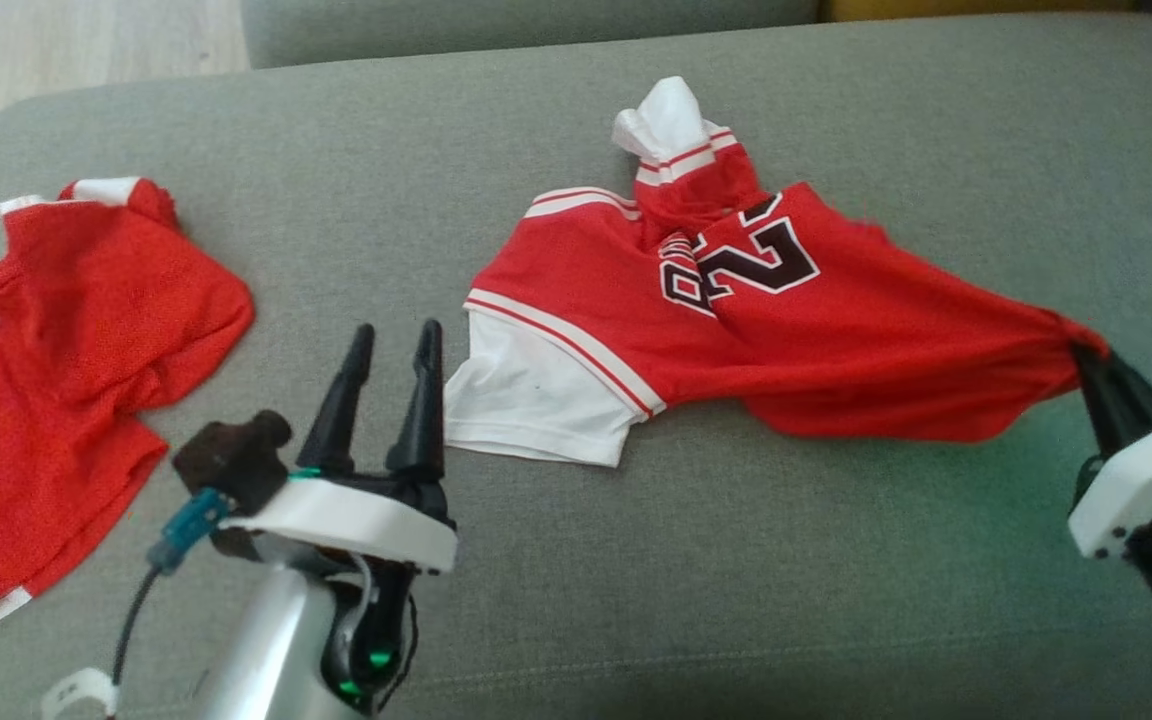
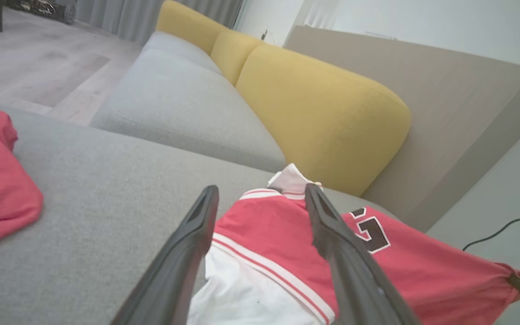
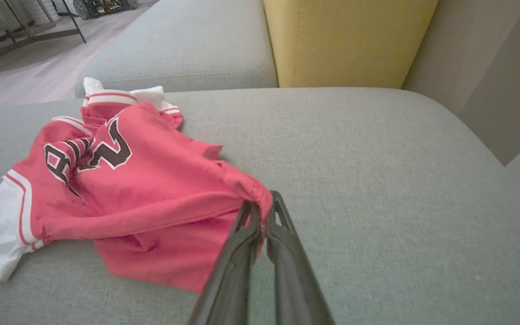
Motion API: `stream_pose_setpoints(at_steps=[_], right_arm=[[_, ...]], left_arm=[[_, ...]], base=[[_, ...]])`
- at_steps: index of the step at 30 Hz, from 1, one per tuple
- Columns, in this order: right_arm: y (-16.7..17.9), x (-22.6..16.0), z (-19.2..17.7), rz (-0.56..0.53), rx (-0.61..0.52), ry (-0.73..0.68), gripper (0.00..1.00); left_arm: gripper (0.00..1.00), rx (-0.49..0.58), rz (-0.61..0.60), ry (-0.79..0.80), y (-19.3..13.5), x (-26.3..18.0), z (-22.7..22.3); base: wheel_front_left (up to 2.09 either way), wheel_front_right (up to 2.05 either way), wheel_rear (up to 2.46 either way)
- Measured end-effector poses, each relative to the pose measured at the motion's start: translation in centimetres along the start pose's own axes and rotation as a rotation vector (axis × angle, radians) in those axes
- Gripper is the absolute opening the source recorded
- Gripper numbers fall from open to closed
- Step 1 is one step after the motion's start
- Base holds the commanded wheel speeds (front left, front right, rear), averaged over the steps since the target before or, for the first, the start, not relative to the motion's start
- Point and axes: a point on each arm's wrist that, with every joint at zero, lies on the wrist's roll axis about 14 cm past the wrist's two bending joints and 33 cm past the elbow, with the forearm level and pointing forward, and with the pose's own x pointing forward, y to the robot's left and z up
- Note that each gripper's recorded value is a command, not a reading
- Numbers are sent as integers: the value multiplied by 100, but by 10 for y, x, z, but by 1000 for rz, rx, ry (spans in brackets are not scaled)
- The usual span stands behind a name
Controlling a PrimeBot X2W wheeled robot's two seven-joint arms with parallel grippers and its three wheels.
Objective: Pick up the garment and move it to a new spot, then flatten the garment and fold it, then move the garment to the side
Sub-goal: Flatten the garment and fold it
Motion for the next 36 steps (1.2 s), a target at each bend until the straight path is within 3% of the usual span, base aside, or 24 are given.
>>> stream_pose_setpoints(at_steps=[10,24,36], right_arm=[[9,-2,-28,-11,11,53,0],[14,-6,-37,-20,49,42,0],[17,-2,-40,-13,50,44,0]], left_arm=[[100,29,18,240,10,-12,-75],[100,201,88,435,43,-13,-122],[100,221,99,483,55,-8,-132]], base=[[0,0,0],[0,0,0],[0,0,0]])
